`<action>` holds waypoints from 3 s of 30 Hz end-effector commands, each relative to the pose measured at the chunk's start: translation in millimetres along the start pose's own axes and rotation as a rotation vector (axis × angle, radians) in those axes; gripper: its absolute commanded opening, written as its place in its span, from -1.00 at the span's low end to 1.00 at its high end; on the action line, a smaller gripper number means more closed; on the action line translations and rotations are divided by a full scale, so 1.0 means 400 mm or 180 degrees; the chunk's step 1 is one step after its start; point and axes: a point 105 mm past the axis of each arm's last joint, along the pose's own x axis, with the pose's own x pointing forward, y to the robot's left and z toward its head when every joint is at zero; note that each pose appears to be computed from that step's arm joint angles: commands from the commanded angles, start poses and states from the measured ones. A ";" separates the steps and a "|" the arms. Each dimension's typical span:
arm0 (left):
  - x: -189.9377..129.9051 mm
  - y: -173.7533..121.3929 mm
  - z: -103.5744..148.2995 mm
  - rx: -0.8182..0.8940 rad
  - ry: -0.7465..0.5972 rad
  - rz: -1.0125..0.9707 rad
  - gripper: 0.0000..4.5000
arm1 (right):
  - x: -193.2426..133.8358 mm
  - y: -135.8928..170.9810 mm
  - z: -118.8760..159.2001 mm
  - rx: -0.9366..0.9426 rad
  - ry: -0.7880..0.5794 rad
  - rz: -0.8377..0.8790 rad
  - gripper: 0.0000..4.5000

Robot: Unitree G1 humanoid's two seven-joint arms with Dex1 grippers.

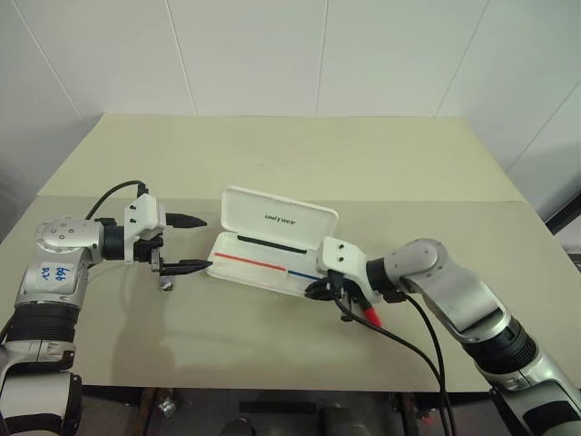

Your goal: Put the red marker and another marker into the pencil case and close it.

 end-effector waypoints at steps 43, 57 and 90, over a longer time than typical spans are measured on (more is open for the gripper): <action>0.006 -0.014 0.024 0.0019 -0.0184 0.0015 1.00 | -0.082 0.015 -0.121 -0.0177 0.0509 0.0018 -1.00; 0.008 -0.013 0.028 0.0019 -0.0199 0.0011 1.00 | -0.081 -0.001 -0.068 -0.0159 0.0187 -0.0085 0.53; 0.057 -0.043 0.077 0.0045 -0.0465 -0.0254 1.00 | -0.248 0.031 -0.133 0.2005 -0.0231 -0.1524 0.53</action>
